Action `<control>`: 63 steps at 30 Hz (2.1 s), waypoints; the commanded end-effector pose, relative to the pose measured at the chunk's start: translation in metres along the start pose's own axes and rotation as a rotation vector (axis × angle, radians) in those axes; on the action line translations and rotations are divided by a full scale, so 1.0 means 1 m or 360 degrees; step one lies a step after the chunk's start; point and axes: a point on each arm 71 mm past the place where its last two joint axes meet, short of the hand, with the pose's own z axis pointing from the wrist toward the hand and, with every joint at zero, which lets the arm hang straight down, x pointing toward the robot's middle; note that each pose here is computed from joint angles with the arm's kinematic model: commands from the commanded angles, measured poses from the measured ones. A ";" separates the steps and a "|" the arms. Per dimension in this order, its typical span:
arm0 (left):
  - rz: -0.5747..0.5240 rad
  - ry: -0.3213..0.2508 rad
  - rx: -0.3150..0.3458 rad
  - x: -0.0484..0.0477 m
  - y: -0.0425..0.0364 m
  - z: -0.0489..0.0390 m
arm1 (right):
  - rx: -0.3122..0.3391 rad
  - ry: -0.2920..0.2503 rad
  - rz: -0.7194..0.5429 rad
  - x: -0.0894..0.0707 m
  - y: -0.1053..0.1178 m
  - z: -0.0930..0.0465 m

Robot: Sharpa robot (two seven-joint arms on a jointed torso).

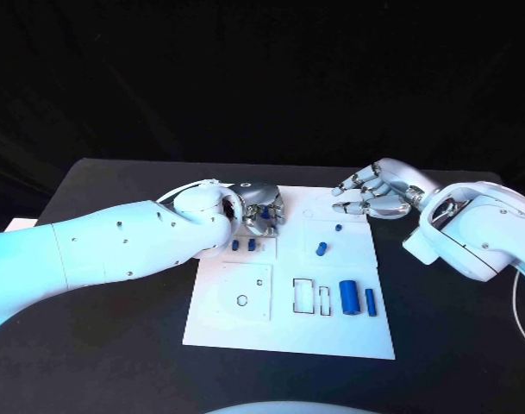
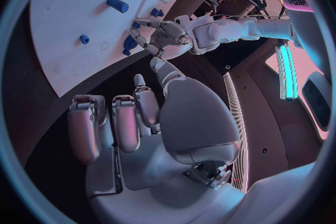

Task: Assemble the parts on the task board

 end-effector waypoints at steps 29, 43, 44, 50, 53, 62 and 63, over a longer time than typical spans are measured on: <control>0.0049 0.0144 -0.0051 0.0067 0.0021 -0.0003 | -0.0013 0.0021 -0.0004 0.001 0.000 0.000; 0.0042 0.0127 -0.0060 0.0063 0.0052 -0.0026 | -0.0013 0.0024 -0.0003 0.001 0.000 0.000; 0.0042 0.0126 -0.0061 0.0064 0.0054 -0.0027 | -0.0013 0.0025 -0.0003 0.001 0.000 0.000; 0.0040 0.0127 -0.0068 0.0069 0.0065 -0.0034 | -0.0013 0.0027 0.0000 0.002 0.000 0.000; 0.0040 0.0132 -0.0073 0.0073 0.0072 -0.0037 | -0.0013 0.0027 0.0000 0.002 0.000 0.000; 0.0038 0.0132 -0.0092 0.0079 0.0098 -0.0052 | -0.0013 0.0027 0.0000 0.002 0.000 0.000; 0.0038 0.0130 -0.0093 0.0080 0.0101 -0.0053 | -0.0013 0.0027 0.0000 0.002 0.000 0.000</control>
